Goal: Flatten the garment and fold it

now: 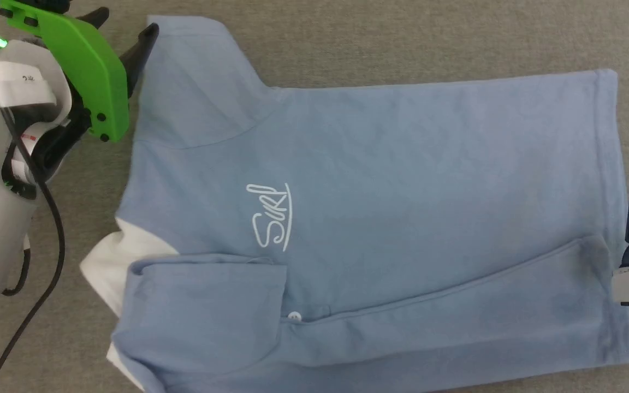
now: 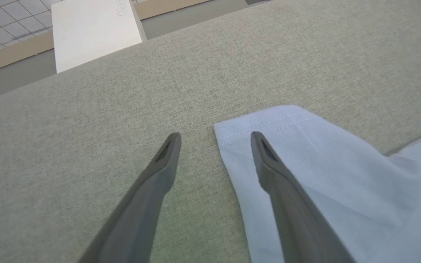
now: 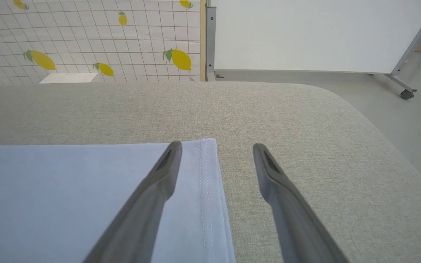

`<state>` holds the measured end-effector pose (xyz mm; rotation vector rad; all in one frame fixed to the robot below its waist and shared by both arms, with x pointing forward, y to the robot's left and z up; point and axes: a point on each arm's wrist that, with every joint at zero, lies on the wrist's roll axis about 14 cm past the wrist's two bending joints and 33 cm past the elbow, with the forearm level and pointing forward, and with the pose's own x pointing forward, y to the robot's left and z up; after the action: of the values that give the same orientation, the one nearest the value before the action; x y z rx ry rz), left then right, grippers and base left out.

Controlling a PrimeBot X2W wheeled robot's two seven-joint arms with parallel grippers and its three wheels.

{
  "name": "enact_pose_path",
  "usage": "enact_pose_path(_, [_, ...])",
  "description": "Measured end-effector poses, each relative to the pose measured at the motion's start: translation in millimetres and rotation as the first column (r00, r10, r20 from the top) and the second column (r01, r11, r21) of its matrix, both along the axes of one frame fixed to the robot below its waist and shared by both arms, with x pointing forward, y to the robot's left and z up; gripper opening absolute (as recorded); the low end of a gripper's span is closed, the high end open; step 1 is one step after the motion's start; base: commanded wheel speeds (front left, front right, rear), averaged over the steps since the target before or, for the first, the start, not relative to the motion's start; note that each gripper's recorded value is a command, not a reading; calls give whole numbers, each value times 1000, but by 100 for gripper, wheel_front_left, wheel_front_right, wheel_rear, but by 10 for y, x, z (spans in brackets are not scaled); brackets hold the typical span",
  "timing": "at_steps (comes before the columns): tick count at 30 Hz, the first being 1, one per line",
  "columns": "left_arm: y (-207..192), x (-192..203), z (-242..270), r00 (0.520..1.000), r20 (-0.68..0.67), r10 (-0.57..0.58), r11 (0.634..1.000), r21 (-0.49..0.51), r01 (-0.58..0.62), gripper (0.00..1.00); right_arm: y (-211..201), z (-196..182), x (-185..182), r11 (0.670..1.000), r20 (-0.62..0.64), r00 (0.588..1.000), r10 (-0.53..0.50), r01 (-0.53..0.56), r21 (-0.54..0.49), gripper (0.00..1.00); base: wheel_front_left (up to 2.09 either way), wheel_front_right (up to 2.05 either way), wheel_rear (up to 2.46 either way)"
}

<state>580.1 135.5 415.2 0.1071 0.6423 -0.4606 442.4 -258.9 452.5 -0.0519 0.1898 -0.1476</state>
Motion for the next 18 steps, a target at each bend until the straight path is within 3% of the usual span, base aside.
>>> enact_pose_path(8, [-69, 42, -377, 998, -68, -4, 1000, -7, 4, 100, -135, -111, -68, 999, -44, 998, -38, 37, -22, 100, 0, 0, 0])
enact_pose_path(9, [-76, 40, -405, 997, -73, -8, 1000, -7, 7, 89, -143, -117, -72, 999, -47, 998, -40, 39, -24, 100, 0, 0, 0])
enact_pose_path(10, [-82, 44, -426, 997, -77, -9, 1000, -6, 9, 0, -150, -119, -75, 999, -49, 998, -42, 40, -26, 100, 0, 0, 0])
enact_pose_path(18, [-115, 7, -390, 997, -67, -25, 1000, -15, 24, 0, -113, 65, 48, 998, -16, 1000, -11, 10, -64, 100, 0, 0, 0])
